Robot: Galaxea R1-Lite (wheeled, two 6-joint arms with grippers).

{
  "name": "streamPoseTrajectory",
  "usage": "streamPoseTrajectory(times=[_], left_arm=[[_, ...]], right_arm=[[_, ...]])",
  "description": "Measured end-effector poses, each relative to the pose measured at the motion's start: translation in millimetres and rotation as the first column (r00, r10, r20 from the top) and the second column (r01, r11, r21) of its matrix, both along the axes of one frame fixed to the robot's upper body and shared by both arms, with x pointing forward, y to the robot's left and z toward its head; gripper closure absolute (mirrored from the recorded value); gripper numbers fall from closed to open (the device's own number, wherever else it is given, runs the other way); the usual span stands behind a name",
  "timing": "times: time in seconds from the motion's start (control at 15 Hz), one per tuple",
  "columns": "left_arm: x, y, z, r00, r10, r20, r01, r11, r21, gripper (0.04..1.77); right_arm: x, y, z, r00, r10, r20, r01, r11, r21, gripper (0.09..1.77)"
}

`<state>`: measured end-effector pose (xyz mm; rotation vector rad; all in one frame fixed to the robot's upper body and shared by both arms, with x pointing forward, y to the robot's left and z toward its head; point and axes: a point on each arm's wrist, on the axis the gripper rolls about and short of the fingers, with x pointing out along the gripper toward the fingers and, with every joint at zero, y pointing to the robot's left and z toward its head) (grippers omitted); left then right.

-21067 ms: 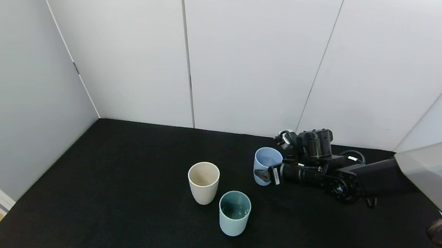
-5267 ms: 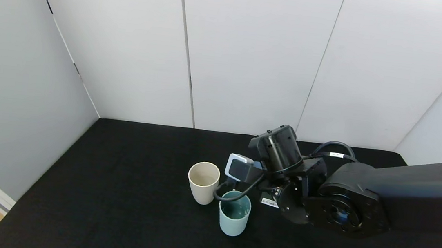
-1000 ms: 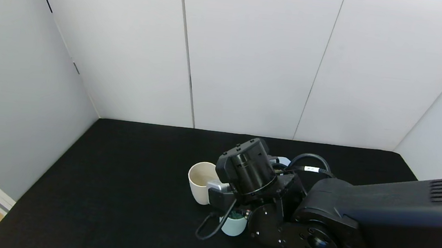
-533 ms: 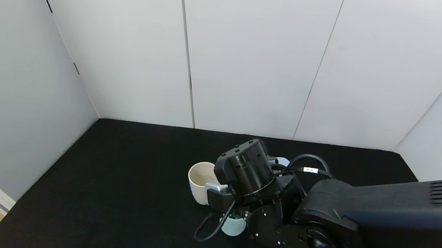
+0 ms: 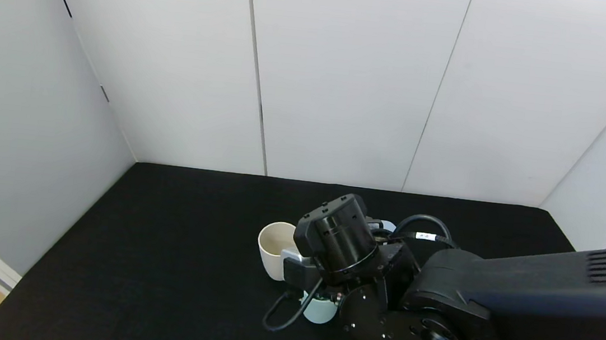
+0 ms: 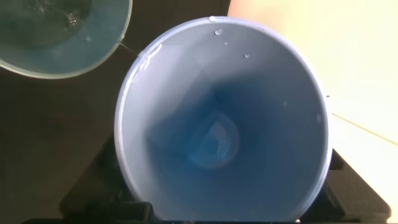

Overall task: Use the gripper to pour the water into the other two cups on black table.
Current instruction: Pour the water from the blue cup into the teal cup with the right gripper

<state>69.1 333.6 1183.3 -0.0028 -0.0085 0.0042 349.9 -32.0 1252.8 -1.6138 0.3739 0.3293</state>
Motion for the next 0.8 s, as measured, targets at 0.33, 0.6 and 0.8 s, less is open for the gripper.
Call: streamPoseTrajectory(times=[0.33,0.6,0.8], left_arm=[[0,0,0,1.000,0.000,0.000,0.000,1.000,0.000,0.09],[0,0,0,1.000,0.000,0.000,0.000,1.000,0.000,0.09],[0,0,0,1.000,0.000,0.000,0.000,1.000,0.000,0.09]], right_arm=[[0,-4,2,0.998,-0.047,-0.029,0.052,0.980,0.193,0.54],[6,-16,9,0.992,-0.099,-0.084,0.125,0.904,0.409,0.54],[17,-36,18,0.981,-0.132,-0.145,0.191,0.808,0.558,0.54]])
